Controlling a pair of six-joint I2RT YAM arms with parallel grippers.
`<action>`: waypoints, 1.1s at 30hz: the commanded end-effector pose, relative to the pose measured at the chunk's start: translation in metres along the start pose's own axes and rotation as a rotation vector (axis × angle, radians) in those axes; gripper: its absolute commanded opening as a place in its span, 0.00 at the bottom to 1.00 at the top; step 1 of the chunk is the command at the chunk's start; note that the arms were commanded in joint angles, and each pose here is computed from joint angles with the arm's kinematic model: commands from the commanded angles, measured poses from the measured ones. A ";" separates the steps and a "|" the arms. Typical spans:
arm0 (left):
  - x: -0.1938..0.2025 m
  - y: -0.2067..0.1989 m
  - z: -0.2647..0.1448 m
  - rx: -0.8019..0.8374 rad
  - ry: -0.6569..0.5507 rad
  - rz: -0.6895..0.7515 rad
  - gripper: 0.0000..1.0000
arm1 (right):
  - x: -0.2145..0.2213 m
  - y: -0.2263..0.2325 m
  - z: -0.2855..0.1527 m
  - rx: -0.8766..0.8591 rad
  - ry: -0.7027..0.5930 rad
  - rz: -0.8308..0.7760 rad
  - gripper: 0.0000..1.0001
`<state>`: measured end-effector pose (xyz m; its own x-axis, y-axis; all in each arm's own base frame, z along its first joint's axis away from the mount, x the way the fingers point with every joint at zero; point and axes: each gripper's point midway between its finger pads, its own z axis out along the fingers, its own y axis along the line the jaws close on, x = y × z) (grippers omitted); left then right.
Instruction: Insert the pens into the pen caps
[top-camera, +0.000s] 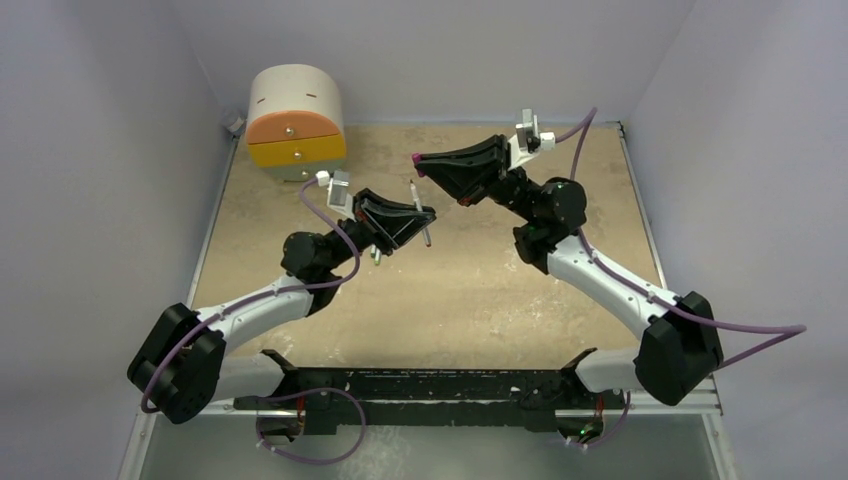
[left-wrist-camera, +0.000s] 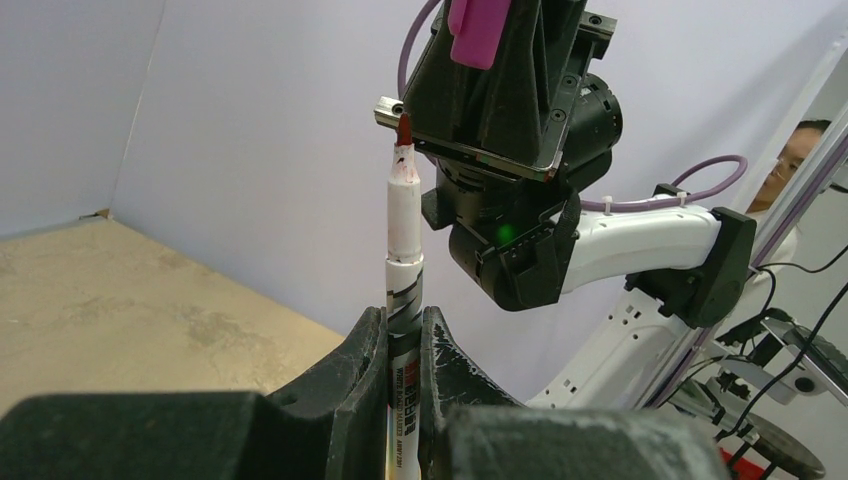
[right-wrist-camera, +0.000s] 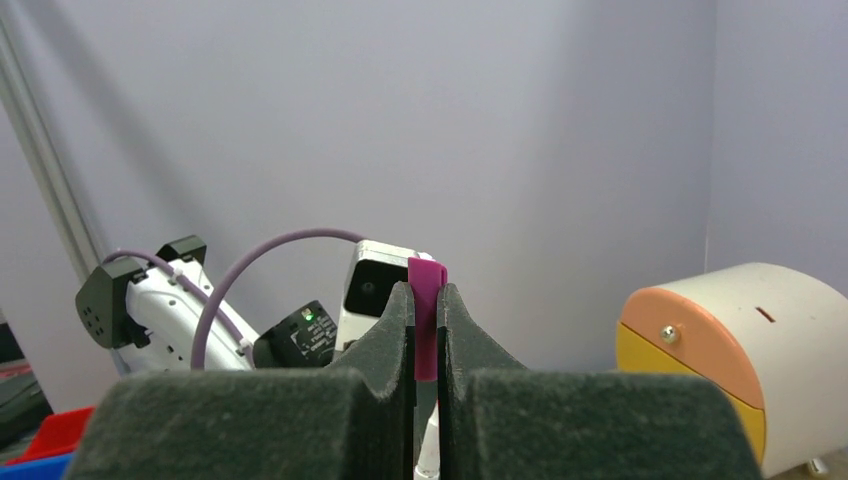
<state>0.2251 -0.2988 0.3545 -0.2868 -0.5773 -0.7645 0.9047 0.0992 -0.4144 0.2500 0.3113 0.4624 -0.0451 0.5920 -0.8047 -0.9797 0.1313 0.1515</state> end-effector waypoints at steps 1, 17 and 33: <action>-0.019 -0.013 0.011 0.051 -0.037 0.071 0.00 | -0.023 0.021 0.010 -0.104 -0.040 -0.057 0.00; -0.016 -0.011 0.014 0.042 -0.013 0.078 0.00 | -0.013 0.020 0.010 -0.134 -0.025 -0.035 0.00; -0.012 -0.015 0.014 0.054 0.007 0.084 0.00 | -0.009 0.011 0.010 -0.103 -0.023 -0.041 0.00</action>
<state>0.2301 -0.3057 0.3536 -0.2698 -0.5444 -0.7943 0.9088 0.1286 -0.3968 0.2517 0.3239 0.4523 -0.0763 0.5619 -0.8237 -0.9873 0.0725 0.1410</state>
